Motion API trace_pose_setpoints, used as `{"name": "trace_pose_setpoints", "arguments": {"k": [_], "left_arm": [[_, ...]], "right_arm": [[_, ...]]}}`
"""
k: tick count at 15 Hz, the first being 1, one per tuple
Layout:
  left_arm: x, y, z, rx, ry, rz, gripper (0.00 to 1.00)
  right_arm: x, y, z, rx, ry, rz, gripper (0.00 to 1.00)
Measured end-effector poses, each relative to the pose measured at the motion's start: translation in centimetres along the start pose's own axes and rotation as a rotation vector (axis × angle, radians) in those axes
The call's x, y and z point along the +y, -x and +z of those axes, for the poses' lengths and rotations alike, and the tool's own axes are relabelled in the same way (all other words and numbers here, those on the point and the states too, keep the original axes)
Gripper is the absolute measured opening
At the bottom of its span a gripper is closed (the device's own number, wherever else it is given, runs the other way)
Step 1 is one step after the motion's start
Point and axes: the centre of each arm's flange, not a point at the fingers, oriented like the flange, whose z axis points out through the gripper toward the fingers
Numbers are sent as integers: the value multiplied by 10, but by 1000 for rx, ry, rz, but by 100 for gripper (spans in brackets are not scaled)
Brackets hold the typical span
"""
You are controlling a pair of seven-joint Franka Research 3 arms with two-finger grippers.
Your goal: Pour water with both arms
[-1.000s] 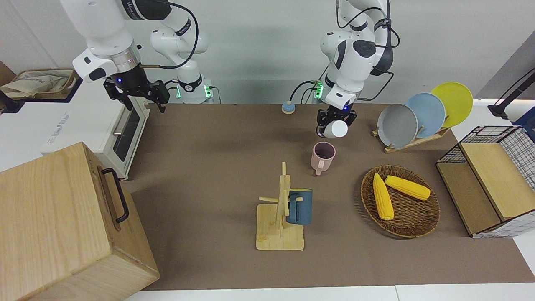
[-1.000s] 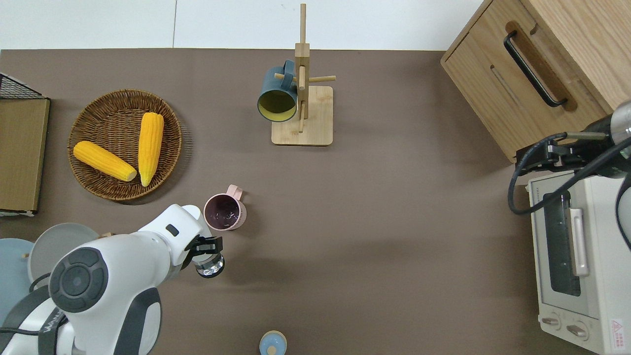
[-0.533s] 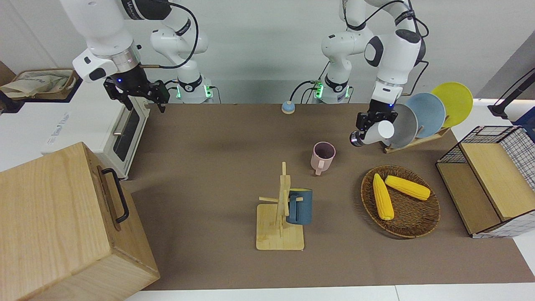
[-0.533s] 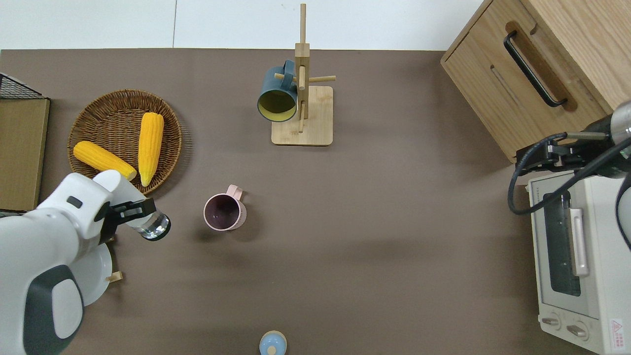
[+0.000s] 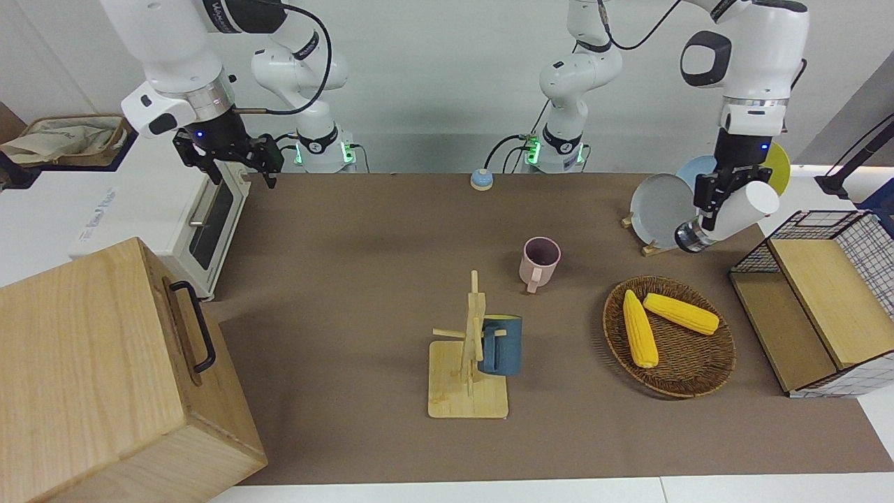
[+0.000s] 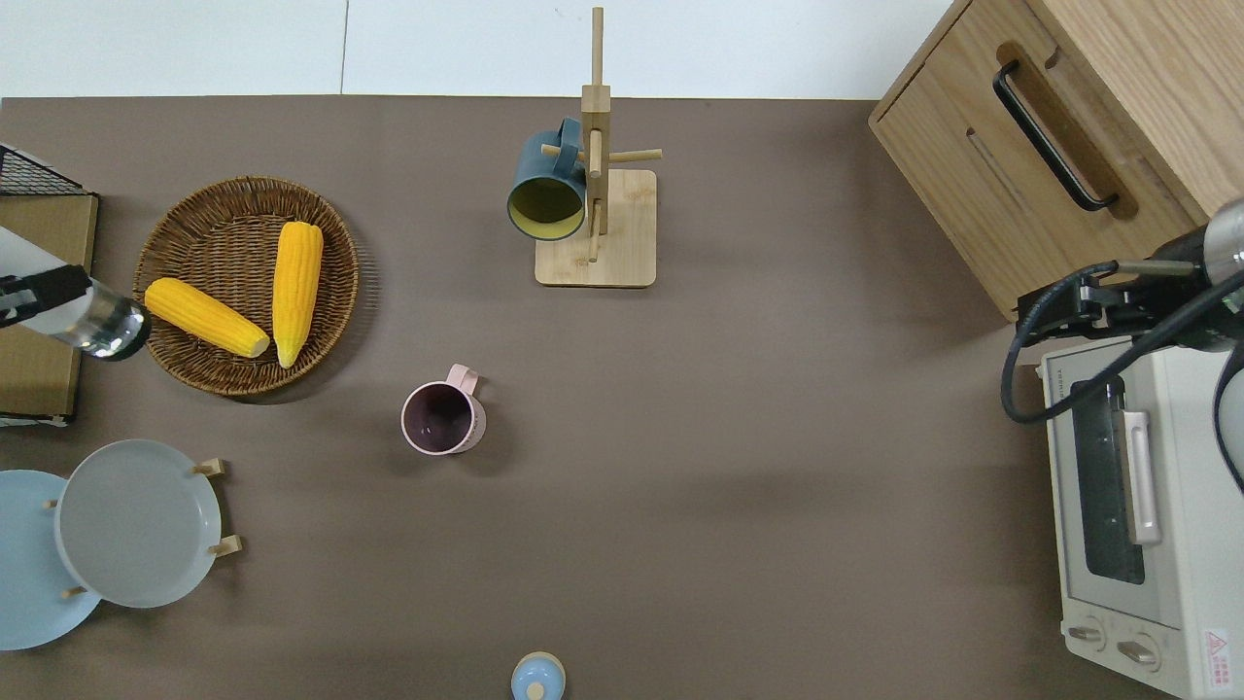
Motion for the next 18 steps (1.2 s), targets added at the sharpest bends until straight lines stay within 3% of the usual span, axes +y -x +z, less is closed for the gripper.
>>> {"name": "trace_pose_setpoints", "arguments": {"k": [4, 10, 16, 18], "left_arm": [[-48, -41, 2, 36, -14, 50, 63], [-101, -95, -2, 46, -4, 111, 63], [-178, -107, 31, 42, -36, 188, 63], [-200, -106, 39, 66, -31, 196, 63]], "right_arm": [[0, 0, 0, 0, 0, 0, 99], [0, 0, 0, 0, 0, 0, 99], [0, 0, 0, 0, 0, 0, 99], [0, 0, 0, 0, 0, 0, 99]]}}
